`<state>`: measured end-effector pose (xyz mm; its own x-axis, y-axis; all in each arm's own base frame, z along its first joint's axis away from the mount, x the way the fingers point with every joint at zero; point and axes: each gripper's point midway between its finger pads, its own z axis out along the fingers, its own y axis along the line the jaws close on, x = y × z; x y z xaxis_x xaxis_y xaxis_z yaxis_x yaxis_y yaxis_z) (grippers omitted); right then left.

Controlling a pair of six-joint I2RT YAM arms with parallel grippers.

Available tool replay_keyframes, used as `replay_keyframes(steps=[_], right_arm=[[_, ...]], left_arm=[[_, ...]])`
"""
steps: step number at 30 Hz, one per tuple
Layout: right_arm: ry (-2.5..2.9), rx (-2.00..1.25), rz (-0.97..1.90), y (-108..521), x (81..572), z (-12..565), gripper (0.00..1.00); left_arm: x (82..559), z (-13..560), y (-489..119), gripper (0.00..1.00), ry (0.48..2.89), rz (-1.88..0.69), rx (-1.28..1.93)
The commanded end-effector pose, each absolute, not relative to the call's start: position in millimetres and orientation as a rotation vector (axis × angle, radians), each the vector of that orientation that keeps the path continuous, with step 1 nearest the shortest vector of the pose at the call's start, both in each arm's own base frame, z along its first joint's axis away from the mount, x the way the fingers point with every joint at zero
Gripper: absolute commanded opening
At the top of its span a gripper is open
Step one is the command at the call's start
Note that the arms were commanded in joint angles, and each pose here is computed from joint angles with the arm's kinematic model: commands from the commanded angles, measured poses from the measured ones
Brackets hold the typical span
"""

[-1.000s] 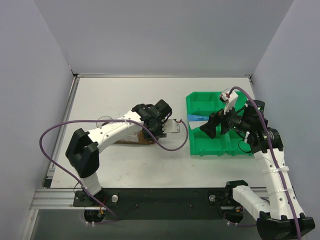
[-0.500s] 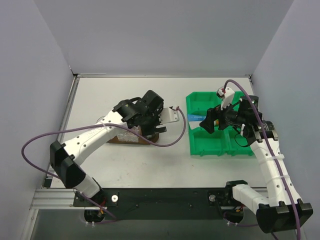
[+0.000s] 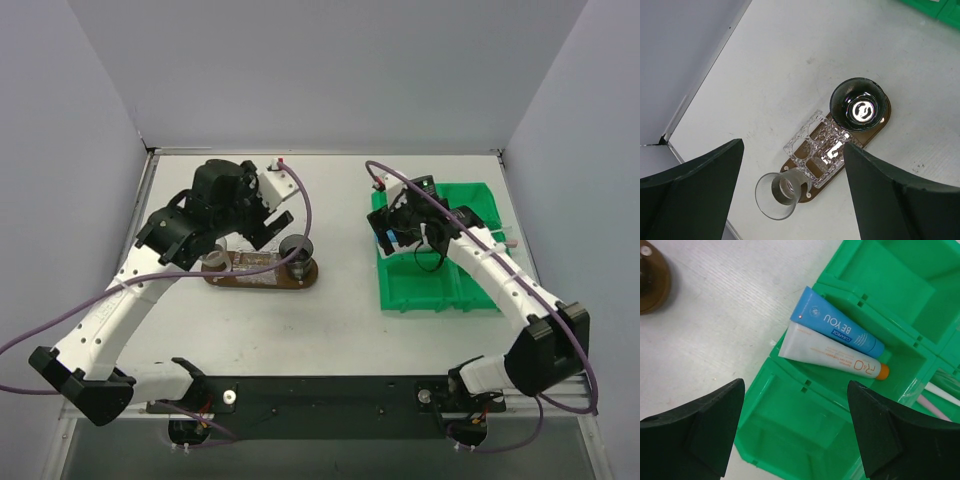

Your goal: Prepare toiletry sets of a toothbrush and toothpaste on the tray

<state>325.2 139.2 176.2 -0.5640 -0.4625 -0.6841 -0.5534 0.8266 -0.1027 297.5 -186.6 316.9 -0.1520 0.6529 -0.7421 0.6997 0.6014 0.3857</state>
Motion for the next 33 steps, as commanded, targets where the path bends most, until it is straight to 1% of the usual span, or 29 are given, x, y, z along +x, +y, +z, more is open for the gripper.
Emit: replay_keyframes(steps=[1,6,10,15,23,33], right_arm=[[2.245,-0.721,-0.072,138.0,360.1,171.1,0.77],[2.294,-0.784,-0.155,153.3,373.4,139.5,0.74],[2.319,-0.842,-0.210,163.4,374.1,123.1,0.73],[2.371,-0.873,-0.311,155.4,372.2,100.2,0.72],[2.407,-0.894,-0.394,144.8,370.3,84.5,0.67],[2.435,-0.918,-0.445,139.7,371.1,71.4,0.65]], left_arm=[[300.3,337.6,-182.6,0.92,1.794,-0.147,0.971],[295.9,329.7,-175.8,0.92,1.804,-0.154,0.969],[294.7,321.7,-171.7,0.92,1.822,-0.148,0.974],[293.4,315.4,-168.8,0.92,1.829,-0.140,0.981],[293.3,313.7,-166.2,0.92,1.822,-0.133,0.984],[290.5,308.3,-162.3,0.92,1.828,-0.128,0.995]])
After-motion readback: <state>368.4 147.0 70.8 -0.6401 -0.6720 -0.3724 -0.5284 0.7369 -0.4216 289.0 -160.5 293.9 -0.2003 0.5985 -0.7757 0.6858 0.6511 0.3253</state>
